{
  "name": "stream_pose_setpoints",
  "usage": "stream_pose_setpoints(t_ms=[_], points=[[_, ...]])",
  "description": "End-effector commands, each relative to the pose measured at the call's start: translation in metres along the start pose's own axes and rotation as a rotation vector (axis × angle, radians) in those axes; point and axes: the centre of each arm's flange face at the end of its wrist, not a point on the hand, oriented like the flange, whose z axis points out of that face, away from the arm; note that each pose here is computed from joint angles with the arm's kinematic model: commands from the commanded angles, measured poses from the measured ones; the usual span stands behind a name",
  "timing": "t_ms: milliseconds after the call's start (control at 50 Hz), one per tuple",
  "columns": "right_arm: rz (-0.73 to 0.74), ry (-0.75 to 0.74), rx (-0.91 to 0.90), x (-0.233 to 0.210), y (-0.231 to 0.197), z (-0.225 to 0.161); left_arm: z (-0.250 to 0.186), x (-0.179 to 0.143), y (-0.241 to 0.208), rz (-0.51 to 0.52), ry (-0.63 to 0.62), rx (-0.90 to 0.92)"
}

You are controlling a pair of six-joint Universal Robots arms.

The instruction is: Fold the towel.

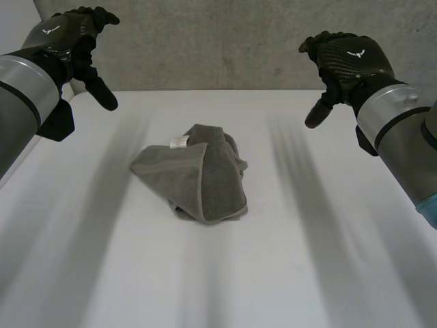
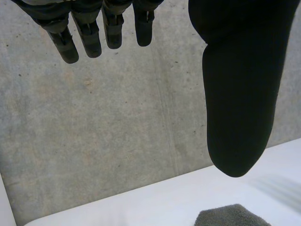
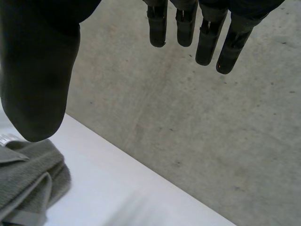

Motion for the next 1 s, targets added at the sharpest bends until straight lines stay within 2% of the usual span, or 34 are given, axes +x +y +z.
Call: stream_pose_setpoints(t_ms=[20, 420, 540, 640, 680, 700, 740, 800, 840, 1000], points=[[-0.015, 0.058, 0.001, 0.006, -0.002, -0.001, -0.002, 0.005, 0.003, 0.048, 0.014, -0.009], [-0.016, 0.072, 0.008, 0.008, -0.004, -0.001, -0.005, 0.009, 0.013, 0.06, 0.032, -0.036], [-0.036, 0.041, 0.011, 0.004, -0.004, 0.0, -0.004, 0.012, 0.032, 0.091, 0.051, -0.087], [-0.076, -0.001, 0.001, -0.002, 0.001, 0.0, 0.004, 0.017, 0.073, 0.187, 0.093, -0.185], [-0.089, -0.01, -0.021, -0.003, 0.009, 0.003, 0.009, 0.029, 0.106, 0.278, 0.172, -0.246], [-0.089, -0.01, -0.021, -0.003, 0.009, 0.003, 0.009, 0.029, 0.107, 0.278, 0.173, -0.246], [-0.093, -0.016, -0.035, -0.005, 0.014, 0.005, 0.009, 0.043, 0.14, 0.37, 0.268, -0.31], [-0.092, -0.017, -0.041, -0.005, 0.016, 0.005, 0.01, 0.046, 0.155, 0.411, 0.307, -0.341], [-0.098, -0.019, -0.05, -0.005, 0.019, 0.007, 0.01, 0.05, 0.184, 0.488, 0.38, -0.394], [-0.115, -0.027, -0.087, -0.007, 0.033, 0.011, 0.013, 0.059, 0.215, 0.605, 0.456, -0.414]])
